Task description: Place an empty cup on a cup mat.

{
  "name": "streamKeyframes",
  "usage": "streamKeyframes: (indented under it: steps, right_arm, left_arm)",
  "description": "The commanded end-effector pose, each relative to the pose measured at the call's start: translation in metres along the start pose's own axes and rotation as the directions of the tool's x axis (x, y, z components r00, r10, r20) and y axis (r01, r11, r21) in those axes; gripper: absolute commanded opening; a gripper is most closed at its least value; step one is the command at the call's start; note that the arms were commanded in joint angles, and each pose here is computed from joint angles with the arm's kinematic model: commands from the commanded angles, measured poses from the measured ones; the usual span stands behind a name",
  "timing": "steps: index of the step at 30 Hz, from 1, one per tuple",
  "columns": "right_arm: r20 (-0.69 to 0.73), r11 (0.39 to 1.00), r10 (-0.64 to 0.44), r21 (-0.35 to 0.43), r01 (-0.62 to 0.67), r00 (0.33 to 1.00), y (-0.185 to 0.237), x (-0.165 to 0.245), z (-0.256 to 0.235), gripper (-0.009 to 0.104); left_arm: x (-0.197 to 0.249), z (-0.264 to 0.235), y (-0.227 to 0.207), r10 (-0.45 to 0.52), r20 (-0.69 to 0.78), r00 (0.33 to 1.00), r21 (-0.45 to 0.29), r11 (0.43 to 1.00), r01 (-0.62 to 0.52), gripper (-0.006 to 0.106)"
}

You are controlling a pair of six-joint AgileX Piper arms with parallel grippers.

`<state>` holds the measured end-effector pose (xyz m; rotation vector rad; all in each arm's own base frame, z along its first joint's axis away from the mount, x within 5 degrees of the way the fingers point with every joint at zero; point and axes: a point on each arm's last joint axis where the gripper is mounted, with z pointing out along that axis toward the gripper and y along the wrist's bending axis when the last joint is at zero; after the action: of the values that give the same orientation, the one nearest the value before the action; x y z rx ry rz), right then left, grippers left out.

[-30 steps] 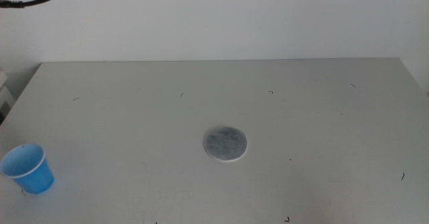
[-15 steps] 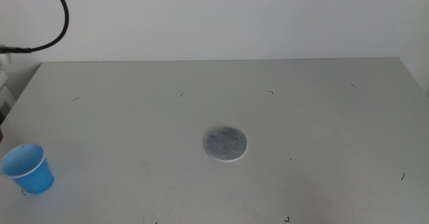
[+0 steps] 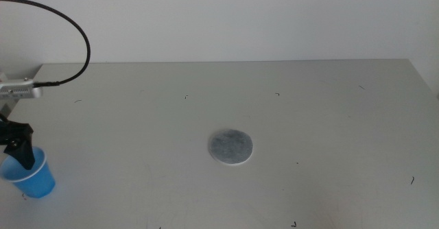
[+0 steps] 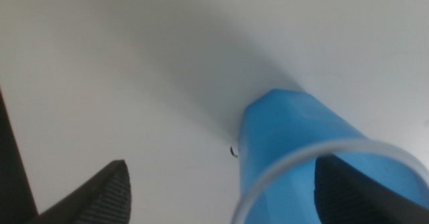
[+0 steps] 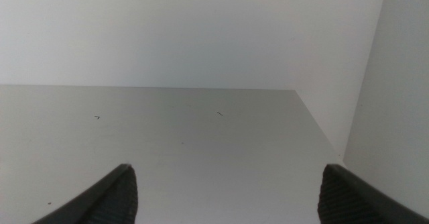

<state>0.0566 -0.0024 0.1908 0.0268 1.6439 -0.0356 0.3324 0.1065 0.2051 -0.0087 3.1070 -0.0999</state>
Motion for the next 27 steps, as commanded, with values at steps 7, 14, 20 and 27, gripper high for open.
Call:
streamKeyframes:
  steps: [7, 14, 20, 27]
  right_arm:
    - [0.109, 1.0, -0.019, 0.001, 0.019, 0.994, 0.0, -0.011, -0.003, 0.094]
    - [0.109, 1.0, -0.019, 0.001, 0.019, 0.994, 0.0, -0.011, -0.003, 0.094]
    - [0.109, 1.0, -0.019, 0.001, 0.019, 0.994, 0.0, -0.011, -0.003, 0.094]
    - [0.109, 1.0, -0.019, 0.001, 0.019, 0.994, 0.0, -0.011, -0.003, 0.094]
  left_arm:
    - [-0.01, 0.0, 0.004, -0.006, 0.045, 0.999, -0.007, 1.0, 0.006, 0.089]
    - [-0.011, 0.004, 0.004, -0.013, 0.043, 0.999, 0.003, 1.0, 0.013, 0.034]
    - [-0.01, 0.004, 0.002, -0.014, 0.022, 1.0, 0.011, 1.0, 0.014, 0.0]
    - [-0.004, -0.006, -0.001, -0.058, 0.007, 0.998, 0.01, 0.998, 0.058, 0.0]
